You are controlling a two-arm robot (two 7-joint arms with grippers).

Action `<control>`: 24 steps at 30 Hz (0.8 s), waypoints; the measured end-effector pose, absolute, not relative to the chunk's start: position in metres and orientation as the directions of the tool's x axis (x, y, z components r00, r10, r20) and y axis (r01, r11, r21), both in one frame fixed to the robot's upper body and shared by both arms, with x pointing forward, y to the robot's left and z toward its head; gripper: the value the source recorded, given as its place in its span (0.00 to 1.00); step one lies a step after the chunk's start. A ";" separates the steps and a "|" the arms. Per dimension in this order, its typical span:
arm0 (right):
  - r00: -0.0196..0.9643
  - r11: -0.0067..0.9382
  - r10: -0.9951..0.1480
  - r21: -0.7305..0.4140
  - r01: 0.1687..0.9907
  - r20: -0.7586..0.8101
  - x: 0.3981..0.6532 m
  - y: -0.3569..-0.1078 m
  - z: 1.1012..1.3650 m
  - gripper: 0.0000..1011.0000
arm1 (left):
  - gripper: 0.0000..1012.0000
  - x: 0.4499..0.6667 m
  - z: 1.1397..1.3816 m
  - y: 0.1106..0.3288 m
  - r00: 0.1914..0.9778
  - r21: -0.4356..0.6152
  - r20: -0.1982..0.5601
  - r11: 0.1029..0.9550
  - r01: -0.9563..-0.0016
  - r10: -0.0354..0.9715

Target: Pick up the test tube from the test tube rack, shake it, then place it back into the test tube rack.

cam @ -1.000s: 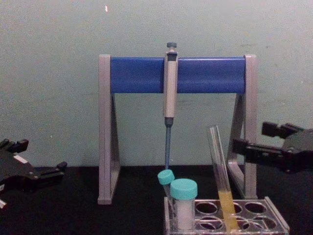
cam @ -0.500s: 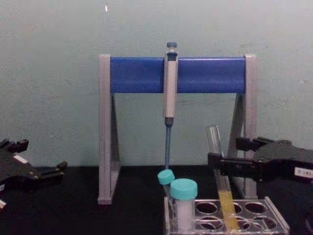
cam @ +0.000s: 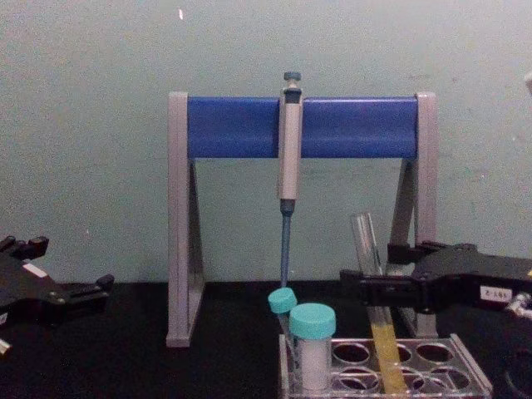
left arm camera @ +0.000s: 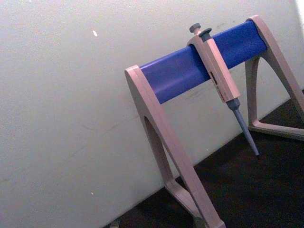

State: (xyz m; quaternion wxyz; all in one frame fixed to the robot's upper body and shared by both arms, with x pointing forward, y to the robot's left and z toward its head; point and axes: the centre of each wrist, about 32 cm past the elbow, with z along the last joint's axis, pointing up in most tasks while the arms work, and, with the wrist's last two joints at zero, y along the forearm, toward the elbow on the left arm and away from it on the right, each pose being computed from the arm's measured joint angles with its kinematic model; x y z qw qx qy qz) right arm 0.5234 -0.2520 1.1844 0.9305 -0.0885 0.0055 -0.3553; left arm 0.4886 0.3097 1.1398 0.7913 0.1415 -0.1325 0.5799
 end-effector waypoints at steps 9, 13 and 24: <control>0.748 0.728 -0.658 -0.183 0.661 0.086 0.524 -0.251 1.184 0.99 | 0.99 0.489 1.140 0.310 0.292 0.070 0.374 0.287 -0.955 0.880; 0.748 0.728 -0.658 -0.182 0.661 0.085 0.524 -0.251 1.184 0.99 | 0.99 0.489 1.140 0.310 0.292 0.070 0.374 0.287 -0.955 0.880; 0.746 0.727 -0.661 -0.180 0.663 0.082 0.524 -0.251 1.184 0.97 | 0.99 0.489 1.140 0.310 0.292 0.070 0.374 0.287 -0.955 0.880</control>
